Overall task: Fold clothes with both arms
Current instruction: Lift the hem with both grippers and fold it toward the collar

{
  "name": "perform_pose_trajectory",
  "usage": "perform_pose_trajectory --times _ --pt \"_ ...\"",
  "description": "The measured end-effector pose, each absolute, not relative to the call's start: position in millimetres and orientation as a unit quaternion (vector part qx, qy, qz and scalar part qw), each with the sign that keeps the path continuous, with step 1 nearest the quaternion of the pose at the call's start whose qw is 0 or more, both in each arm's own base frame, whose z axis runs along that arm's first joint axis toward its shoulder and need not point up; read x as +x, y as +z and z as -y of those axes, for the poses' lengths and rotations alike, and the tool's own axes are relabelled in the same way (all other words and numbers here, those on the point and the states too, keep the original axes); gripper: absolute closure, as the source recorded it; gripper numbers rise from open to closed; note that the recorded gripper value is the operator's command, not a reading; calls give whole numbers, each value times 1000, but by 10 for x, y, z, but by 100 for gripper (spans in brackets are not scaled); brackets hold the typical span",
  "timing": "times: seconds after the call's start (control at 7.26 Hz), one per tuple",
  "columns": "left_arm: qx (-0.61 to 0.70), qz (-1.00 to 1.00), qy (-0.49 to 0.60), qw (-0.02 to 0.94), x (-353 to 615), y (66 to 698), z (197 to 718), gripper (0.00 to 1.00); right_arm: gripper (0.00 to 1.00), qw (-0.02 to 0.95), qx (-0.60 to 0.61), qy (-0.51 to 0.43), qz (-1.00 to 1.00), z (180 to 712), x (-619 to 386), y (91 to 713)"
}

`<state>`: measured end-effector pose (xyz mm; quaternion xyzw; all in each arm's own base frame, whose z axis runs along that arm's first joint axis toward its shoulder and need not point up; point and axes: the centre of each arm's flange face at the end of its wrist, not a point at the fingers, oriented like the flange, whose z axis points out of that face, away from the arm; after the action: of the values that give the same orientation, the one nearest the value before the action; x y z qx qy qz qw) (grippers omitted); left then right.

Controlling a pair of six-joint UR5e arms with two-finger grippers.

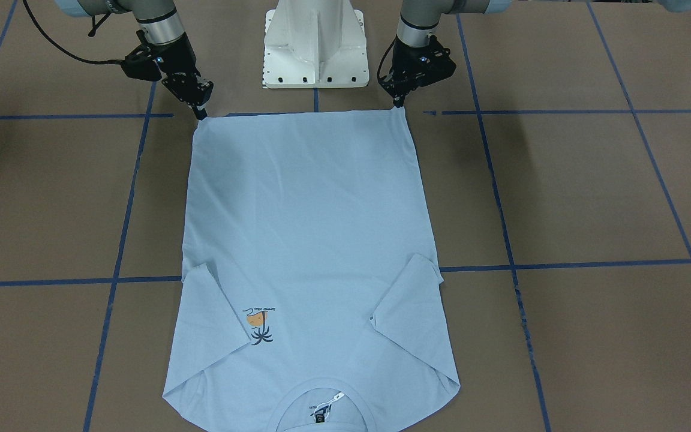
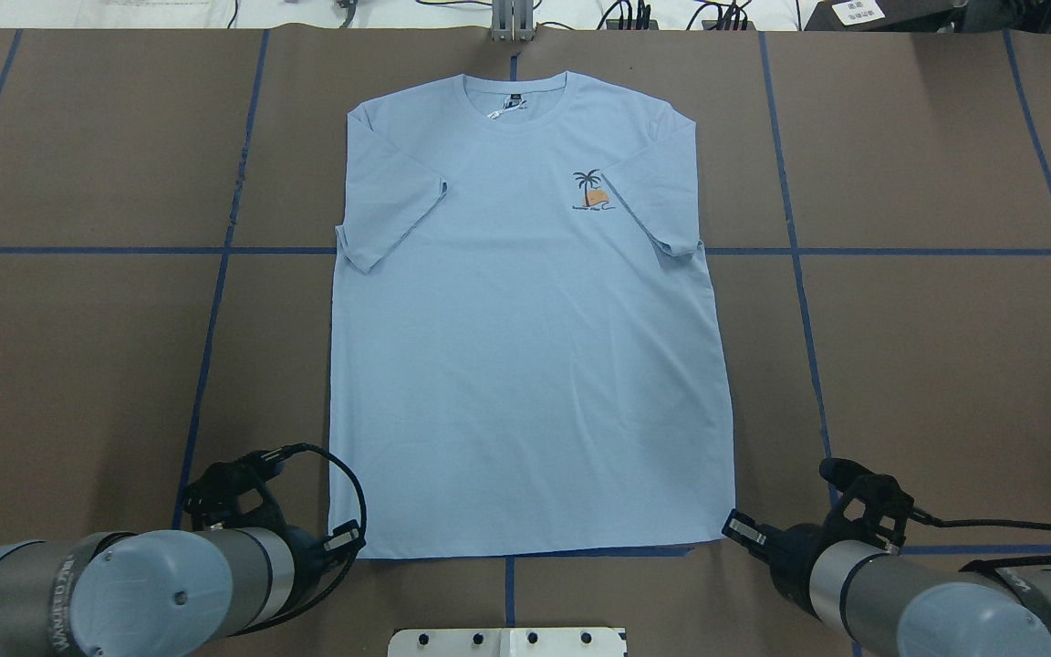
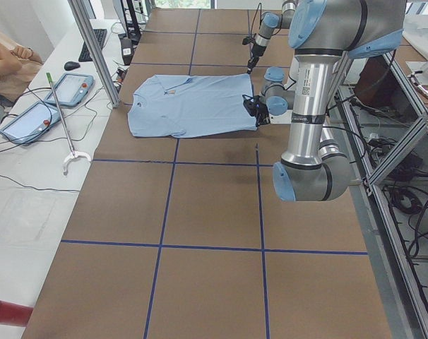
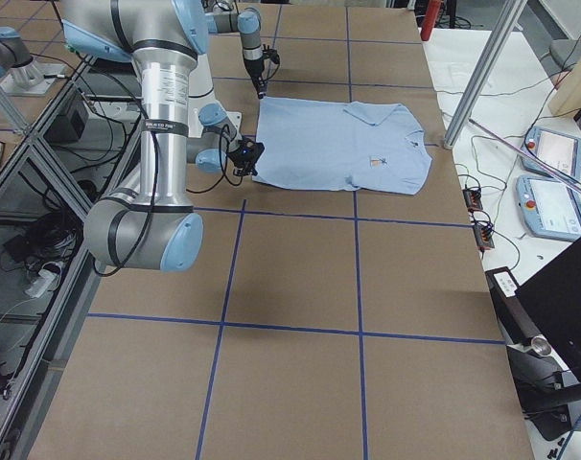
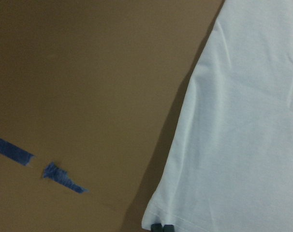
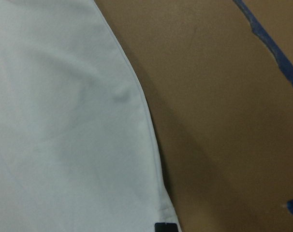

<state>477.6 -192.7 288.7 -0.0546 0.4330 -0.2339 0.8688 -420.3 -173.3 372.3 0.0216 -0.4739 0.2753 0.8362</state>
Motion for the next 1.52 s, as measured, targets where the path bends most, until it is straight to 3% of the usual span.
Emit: perform_pose_trajectory --times 0.41,0.69,0.96,1.52 --pt "-77 -465 -219 854 4414 2576 1774 100 100 836 -15 251 489 1529 -3756 3443" --pt "-60 -487 -209 846 4219 2394 1984 100 100 819 -13 270 507 1774 -3562 3238" --pt "9 -482 -184 857 4361 2406 2548 100 100 810 8 283 514 2524 -3798 3201" --pt "121 -435 -192 871 4503 2461 4182 100 100 842 63 286 453 4762 -3909 3214"
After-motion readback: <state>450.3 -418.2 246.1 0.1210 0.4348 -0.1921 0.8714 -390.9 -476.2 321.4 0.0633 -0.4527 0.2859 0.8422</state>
